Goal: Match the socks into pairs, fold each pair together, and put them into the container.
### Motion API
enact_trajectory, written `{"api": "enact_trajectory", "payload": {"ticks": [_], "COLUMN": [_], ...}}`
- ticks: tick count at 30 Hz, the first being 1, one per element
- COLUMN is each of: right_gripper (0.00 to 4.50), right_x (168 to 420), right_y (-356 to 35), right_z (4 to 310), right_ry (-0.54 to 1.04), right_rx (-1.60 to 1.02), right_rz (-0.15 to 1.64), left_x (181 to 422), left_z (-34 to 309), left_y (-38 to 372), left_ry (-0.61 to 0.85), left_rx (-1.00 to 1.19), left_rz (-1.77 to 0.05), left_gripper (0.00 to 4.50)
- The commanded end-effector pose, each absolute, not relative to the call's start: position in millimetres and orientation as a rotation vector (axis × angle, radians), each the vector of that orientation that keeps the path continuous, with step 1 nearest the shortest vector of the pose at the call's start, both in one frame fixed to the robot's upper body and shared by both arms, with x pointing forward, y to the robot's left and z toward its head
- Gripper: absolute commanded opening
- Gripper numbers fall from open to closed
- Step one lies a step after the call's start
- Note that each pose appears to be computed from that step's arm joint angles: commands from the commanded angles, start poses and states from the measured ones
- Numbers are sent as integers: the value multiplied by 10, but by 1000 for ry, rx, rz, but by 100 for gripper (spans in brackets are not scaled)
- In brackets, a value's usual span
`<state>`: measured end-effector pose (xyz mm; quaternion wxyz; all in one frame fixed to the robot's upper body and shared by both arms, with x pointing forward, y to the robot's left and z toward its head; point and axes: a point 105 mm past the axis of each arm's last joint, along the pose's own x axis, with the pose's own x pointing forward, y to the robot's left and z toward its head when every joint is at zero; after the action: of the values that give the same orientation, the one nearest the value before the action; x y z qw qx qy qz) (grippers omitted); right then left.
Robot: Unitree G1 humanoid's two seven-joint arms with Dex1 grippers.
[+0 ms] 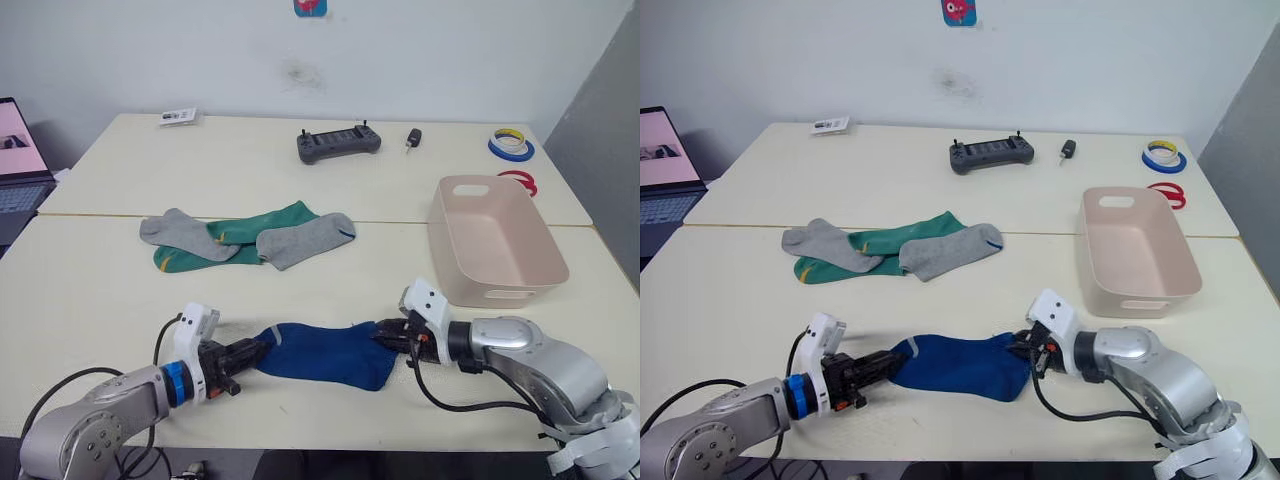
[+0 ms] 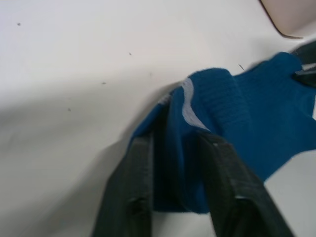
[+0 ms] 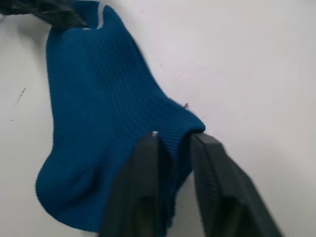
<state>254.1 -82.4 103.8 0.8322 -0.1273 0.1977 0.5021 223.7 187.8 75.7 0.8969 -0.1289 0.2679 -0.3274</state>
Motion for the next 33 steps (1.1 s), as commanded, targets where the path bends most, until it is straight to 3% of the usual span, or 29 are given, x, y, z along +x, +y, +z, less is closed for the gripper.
{"api": "enact_trajectory", "payload": {"ticks": [1,3,5,8,10,13,19,22,27,33], "right_gripper": [241,316,384,384,388,327,119,8,3,3], "right_x": [2573,2598,2576,2500,2474,2421,2365,2373,2452,2519], "right_y": [-922,-966,-964,-887,-818,-714,-479,-433,-580,-916], "right_z": [1190,1272,1416,1564,1575,1523,1198,995,715,661], "right_ry": [354,313,239,166,137,129,169,215,300,367], "right_rx": [-280,-286,-286,-276,-305,-304,-404,-449,-536,-536], "right_rz": [1037,1023,1061,1143,1176,1221,1308,1318,1246,1141], "left_x": [2232,2220,2260,2310,2293,2280,2396,2509,2538,2467], "left_z": [766,834,1006,1266,1331,1359,1188,952,594,509], "left_y": [2114,2205,2270,2212,2120,1947,1598,1616,1764,1792], "left_ry": [540,509,430,330,334,340,344,390,497,529], "left_rx": [-187,-147,-95,-82,-30,91,231,293,349,343], "left_rz": [-583,-584,-603,-691,-782,-904,-1037,-1012,-965,-961], "left_gripper": [246,307,308,308,270,186,2,0,0,0]}}
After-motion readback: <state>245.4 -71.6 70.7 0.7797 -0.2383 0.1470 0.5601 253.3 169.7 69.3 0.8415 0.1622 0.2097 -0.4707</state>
